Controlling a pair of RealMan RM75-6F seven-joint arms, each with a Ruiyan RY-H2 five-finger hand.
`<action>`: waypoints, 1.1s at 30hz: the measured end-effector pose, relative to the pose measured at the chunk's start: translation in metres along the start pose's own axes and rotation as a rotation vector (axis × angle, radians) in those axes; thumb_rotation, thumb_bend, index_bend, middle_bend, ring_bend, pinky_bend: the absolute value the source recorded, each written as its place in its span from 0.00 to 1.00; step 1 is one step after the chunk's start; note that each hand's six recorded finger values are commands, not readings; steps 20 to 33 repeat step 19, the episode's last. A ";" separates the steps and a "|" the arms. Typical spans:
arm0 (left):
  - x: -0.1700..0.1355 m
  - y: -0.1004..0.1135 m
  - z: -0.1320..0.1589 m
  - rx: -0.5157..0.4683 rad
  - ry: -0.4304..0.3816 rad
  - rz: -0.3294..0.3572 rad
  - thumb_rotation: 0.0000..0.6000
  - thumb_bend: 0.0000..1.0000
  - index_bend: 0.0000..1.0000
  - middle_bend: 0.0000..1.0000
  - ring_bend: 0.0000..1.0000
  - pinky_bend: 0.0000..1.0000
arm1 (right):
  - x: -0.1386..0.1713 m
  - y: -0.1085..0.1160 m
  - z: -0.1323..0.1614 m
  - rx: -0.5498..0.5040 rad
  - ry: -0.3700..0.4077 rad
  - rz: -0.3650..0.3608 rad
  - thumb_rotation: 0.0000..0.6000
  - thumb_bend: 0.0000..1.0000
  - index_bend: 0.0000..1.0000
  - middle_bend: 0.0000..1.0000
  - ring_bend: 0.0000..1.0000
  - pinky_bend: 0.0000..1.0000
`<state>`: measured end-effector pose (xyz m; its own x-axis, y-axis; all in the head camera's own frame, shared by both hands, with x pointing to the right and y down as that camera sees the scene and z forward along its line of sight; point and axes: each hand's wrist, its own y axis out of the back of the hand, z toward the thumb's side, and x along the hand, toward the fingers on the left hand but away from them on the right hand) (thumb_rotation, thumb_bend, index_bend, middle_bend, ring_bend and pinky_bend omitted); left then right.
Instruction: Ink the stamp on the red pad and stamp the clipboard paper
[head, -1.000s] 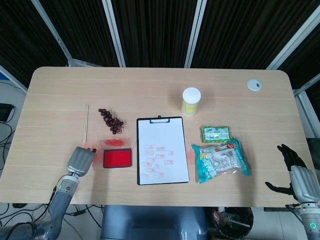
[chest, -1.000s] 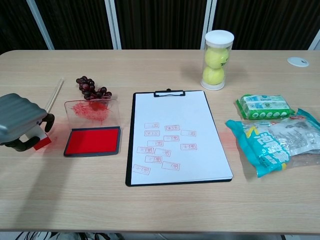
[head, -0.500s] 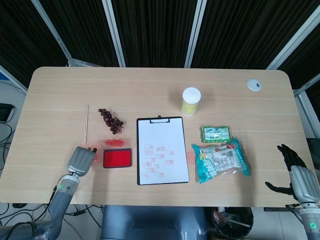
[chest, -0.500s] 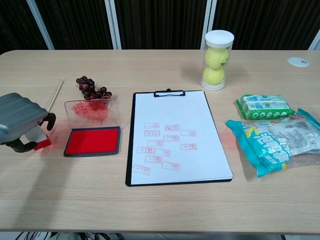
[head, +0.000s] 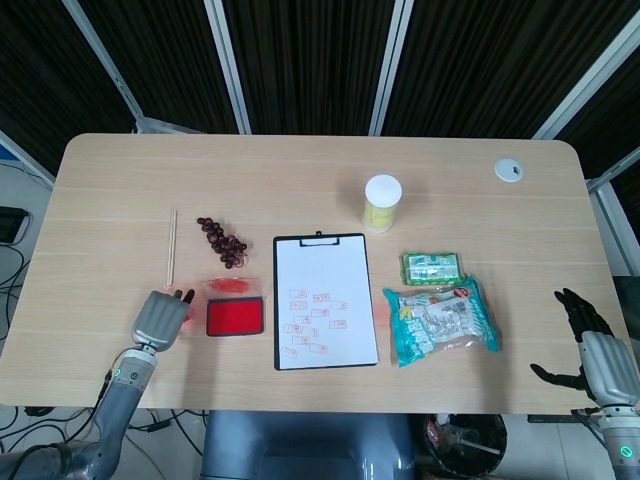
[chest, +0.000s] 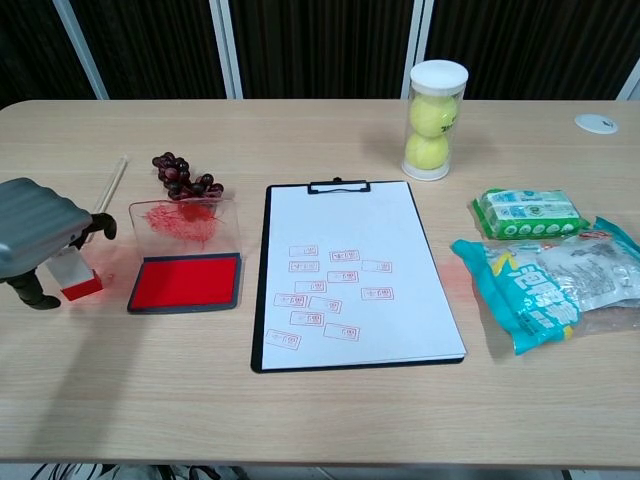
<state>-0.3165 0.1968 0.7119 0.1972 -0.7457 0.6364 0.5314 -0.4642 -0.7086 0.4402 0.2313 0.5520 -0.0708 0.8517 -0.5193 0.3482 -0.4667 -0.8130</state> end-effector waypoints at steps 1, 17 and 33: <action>-0.001 0.002 -0.001 -0.003 0.001 0.006 1.00 0.03 0.21 0.38 0.95 1.00 | 0.000 0.000 0.000 0.000 0.000 0.000 1.00 0.17 0.00 0.00 0.00 0.13; -0.066 0.038 -0.068 -0.220 0.065 0.167 1.00 0.03 0.00 0.00 0.00 0.01 | 0.000 0.000 0.002 0.054 0.018 -0.014 1.00 0.17 0.00 0.00 0.00 0.13; -0.075 0.036 -0.075 -0.247 0.071 0.176 1.00 0.03 0.00 0.00 0.00 0.00 | 0.001 -0.001 0.002 0.064 0.020 -0.018 1.00 0.17 0.00 0.00 0.00 0.13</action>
